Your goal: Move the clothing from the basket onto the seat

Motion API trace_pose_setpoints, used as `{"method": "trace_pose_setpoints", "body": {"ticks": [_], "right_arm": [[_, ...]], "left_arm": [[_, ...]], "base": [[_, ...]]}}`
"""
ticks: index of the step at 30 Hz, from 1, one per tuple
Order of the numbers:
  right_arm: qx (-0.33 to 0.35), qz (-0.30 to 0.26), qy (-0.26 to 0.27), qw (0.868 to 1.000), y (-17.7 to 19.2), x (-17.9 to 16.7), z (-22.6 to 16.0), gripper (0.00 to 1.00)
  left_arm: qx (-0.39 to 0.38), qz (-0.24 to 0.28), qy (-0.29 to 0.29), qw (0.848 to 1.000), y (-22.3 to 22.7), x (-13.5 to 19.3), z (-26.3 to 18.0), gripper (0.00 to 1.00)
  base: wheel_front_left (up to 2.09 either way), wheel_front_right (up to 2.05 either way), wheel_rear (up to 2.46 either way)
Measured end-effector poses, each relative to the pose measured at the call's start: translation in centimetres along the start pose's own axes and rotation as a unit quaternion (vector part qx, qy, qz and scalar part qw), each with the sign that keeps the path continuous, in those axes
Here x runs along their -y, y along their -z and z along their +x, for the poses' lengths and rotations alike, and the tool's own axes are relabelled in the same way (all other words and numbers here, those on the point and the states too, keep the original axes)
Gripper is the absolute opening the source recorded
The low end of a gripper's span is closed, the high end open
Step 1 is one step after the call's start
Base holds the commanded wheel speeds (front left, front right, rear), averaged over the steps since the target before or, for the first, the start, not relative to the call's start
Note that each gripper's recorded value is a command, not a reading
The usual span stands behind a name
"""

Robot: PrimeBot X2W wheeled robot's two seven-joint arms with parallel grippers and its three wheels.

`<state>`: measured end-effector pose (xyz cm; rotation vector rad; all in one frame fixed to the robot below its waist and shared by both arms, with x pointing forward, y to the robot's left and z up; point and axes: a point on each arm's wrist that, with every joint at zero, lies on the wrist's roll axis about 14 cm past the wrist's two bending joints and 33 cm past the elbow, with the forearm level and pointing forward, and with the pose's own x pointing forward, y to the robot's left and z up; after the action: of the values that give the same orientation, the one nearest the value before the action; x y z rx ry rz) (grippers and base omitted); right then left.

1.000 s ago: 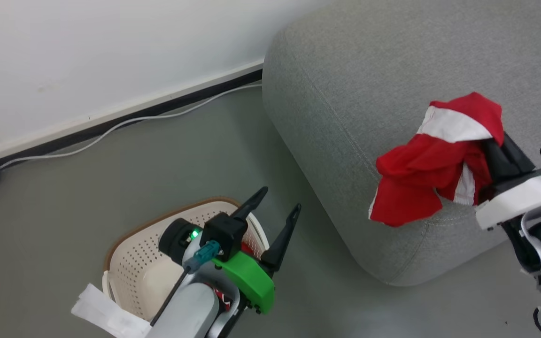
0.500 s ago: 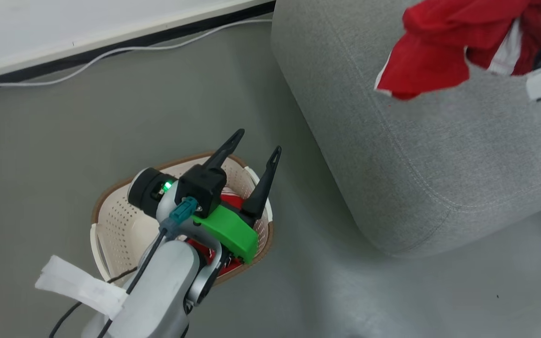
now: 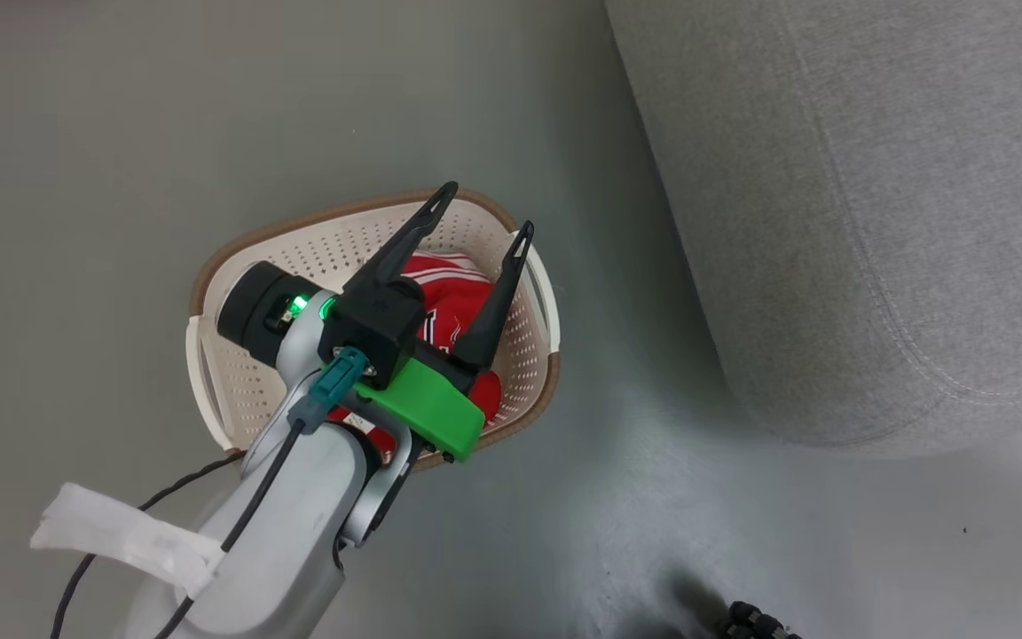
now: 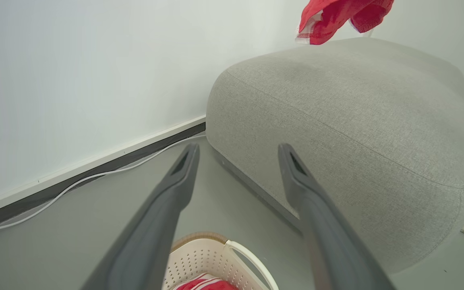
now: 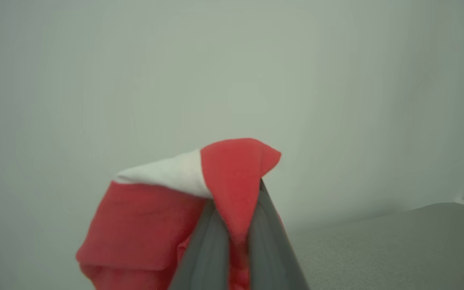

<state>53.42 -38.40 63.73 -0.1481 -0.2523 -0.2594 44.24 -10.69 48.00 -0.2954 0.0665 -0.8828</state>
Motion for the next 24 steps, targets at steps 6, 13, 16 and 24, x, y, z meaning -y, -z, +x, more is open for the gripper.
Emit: {"method": "trace_pose_setpoints", "body": {"ticks": [6,13,16,24], "right_arm": [[-0.070,-0.031,0.022,0.997,6.2,1.1,0.9,0.00],[-0.120,-0.032,0.043,0.991,11.4,1.1,0.6,0.00],[-0.148,-0.027,0.038,0.988,14.2,-0.1,-0.1,0.00],[-0.232,-0.019,0.038,0.972,20.1,-1.4,-4.2,0.00]], "left_arm": [[-0.020,0.005,-0.032,0.999,2.0,-3.0,-1.1,1.00],[-0.033,-0.002,-0.046,0.998,3.5,-4.6,-1.5,1.00],[-0.041,-0.007,-0.047,0.998,4.4,-4.9,-1.5,1.00],[-0.047,-0.011,-0.046,0.998,5.4,-5.4,-1.3,1.00]], "base": [[0.00,0.00,0.00],[0.00,0.00,0.00],[0.00,0.00,0.00],[0.00,0.00,0.00]]}}
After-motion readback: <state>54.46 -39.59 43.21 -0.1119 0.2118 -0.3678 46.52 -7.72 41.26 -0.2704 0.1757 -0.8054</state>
